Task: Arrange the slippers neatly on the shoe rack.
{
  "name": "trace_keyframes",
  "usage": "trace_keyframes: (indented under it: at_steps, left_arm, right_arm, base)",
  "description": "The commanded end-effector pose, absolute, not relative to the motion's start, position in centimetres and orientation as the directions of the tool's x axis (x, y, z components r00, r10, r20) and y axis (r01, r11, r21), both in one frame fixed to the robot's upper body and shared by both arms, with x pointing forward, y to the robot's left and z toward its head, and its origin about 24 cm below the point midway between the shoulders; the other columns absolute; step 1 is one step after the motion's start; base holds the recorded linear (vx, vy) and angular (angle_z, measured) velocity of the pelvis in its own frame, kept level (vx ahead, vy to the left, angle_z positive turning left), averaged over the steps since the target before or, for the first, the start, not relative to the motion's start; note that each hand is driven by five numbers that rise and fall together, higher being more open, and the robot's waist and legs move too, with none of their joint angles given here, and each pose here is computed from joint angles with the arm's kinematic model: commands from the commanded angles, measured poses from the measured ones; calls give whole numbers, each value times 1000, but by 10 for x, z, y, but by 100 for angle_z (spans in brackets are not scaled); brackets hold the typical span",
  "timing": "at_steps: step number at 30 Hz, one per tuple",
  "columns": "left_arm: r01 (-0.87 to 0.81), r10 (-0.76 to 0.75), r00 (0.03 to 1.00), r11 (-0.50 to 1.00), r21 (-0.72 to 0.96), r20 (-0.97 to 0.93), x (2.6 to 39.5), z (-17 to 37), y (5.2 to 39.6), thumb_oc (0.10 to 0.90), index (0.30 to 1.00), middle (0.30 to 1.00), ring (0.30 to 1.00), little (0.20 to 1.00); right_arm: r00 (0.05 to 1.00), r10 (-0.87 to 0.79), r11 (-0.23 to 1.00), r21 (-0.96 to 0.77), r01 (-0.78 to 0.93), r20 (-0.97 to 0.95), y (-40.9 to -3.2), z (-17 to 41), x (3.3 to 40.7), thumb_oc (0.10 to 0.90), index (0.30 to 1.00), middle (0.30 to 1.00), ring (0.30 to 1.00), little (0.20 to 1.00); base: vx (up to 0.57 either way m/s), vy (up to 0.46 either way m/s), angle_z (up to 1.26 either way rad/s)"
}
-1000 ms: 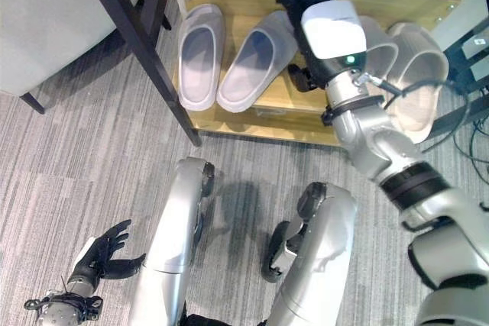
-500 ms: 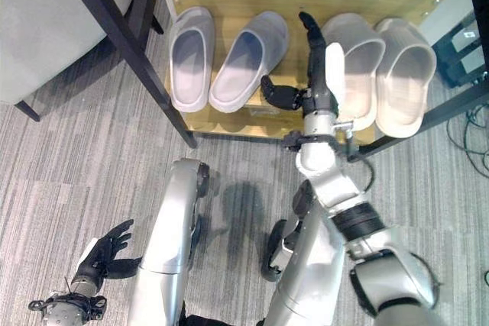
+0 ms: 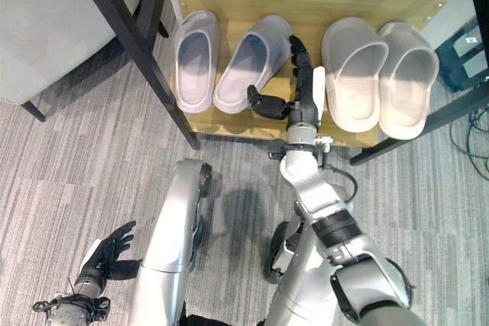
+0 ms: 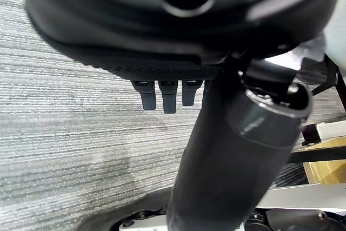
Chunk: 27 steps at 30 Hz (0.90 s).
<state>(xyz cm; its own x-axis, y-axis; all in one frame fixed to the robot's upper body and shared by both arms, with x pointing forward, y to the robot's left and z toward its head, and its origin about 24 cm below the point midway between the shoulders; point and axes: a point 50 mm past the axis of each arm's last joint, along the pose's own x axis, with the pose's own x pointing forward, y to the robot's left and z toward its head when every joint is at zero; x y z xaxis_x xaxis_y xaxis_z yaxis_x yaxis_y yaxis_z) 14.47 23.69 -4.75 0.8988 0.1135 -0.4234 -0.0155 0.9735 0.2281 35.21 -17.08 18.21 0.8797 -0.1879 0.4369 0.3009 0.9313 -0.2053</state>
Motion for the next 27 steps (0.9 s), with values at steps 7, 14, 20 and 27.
trace_keyframes:
  at_steps: [7, 14, 20, 27]
  left_arm:
    - [81, -10, 908, 985, 153, -418, 139, -44, 207, 800, 900, 900, 900, 900]
    - [110, -36, 903, 983, 148, -428, 139, -44, 207, 800, 900, 900, 900, 900]
    - [132, -56, 897, 980, 146, -439, 138, -45, 208, 800, 900, 900, 900, 900]
    - [149, -68, 893, 977, 151, -445, 138, -45, 210, 800, 900, 900, 900, 900]
  right_arm:
    - [773, -233, 971, 101, 216, 590, -168, 246, 359, 800, 900, 900, 900, 900]
    - [806, -230, 971, 187, 150, 546, -172, 254, 371, 800, 900, 900, 900, 900]
    - [827, -217, 973, 180, 143, 518, -175, 261, 383, 800, 900, 900, 900, 900]
    - [845, -156, 986, 126, 105, 512, -167, 270, 390, 800, 900, 900, 900, 900]
  base:
    - [0, 0, 0]
    - [0, 0, 0]
    - [0, 0, 0]
    - [0, 0, 0]
